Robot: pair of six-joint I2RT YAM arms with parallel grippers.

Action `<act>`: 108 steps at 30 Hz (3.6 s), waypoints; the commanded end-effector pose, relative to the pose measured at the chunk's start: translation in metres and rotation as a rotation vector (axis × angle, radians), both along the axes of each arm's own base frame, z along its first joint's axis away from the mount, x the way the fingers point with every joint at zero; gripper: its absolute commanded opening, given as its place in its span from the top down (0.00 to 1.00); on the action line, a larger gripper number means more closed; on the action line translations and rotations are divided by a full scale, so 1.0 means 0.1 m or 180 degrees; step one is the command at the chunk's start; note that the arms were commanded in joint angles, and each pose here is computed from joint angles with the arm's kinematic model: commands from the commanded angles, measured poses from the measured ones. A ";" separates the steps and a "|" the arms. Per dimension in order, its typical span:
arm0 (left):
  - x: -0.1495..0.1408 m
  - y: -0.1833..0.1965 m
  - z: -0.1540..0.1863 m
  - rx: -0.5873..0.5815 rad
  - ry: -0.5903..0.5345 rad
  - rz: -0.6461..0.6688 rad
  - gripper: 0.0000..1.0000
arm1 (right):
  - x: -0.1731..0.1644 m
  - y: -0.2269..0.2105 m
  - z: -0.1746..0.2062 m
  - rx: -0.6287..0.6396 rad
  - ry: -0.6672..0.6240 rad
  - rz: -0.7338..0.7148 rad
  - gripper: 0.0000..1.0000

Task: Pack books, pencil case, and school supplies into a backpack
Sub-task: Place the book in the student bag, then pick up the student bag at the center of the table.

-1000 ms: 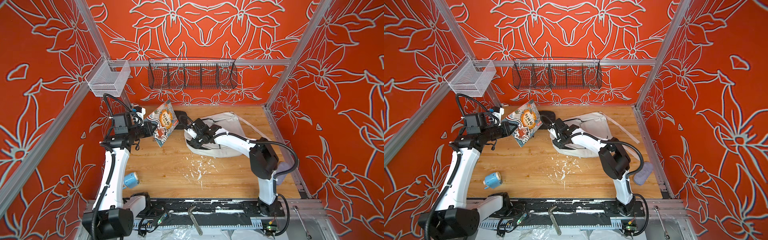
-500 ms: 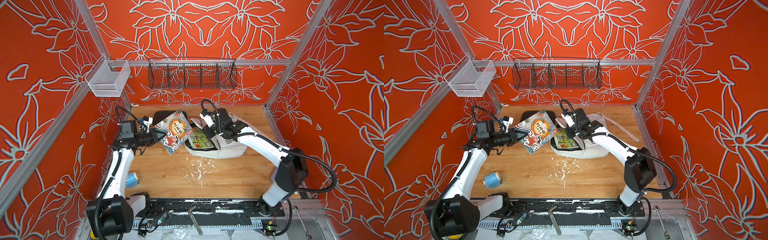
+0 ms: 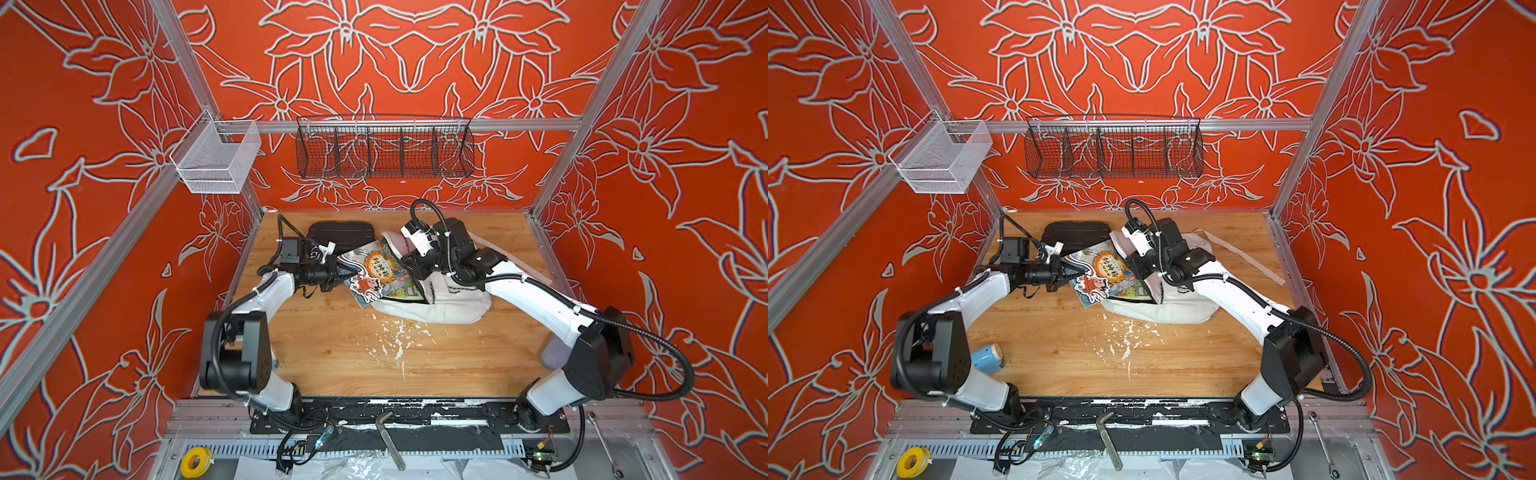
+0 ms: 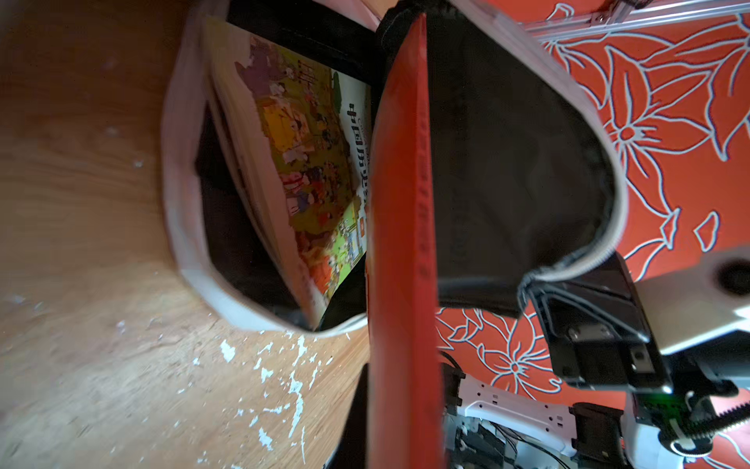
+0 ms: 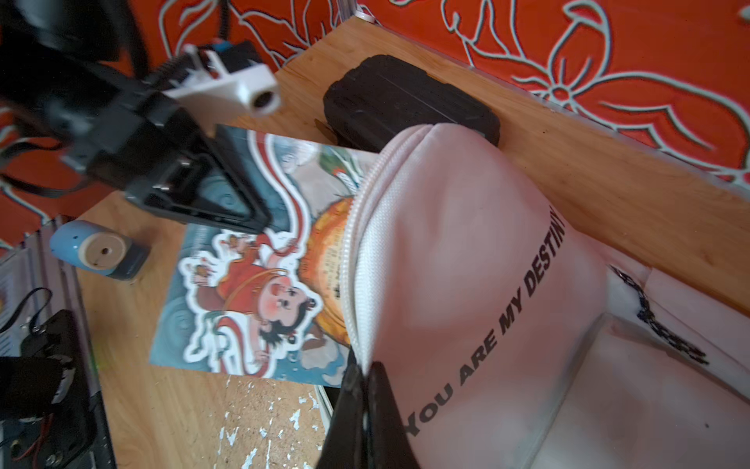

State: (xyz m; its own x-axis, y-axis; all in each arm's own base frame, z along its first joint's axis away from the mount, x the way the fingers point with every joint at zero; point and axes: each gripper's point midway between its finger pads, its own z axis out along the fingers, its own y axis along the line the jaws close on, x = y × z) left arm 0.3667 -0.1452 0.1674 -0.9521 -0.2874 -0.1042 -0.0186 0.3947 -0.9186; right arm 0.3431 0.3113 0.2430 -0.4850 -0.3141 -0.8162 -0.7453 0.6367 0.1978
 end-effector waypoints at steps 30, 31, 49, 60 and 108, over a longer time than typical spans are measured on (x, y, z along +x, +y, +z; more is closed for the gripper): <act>0.05 -1.04 -0.67 0.0409 0.0216 -0.1334 0.79 | -0.52 0.58 -0.14 0.0592 0.0106 0.1158 1.00; 0.06 -1.02 -0.68 0.0470 0.0206 -0.1318 0.70 | -0.51 0.57 -0.17 0.0562 0.0128 0.1135 0.96; 0.00 0.17 -0.23 0.1868 -0.0287 -0.0293 0.11 | -0.42 0.22 -0.25 0.0549 0.0179 0.0523 1.00; -0.28 0.30 -0.96 0.1613 0.0506 -0.0383 0.15 | -0.40 0.27 0.05 0.0777 0.0077 0.0587 1.00; 0.12 -0.82 2.78 0.0502 -0.1711 -0.0207 1.00 | 0.02 -1.27 2.38 0.0905 -0.1267 -0.1131 1.00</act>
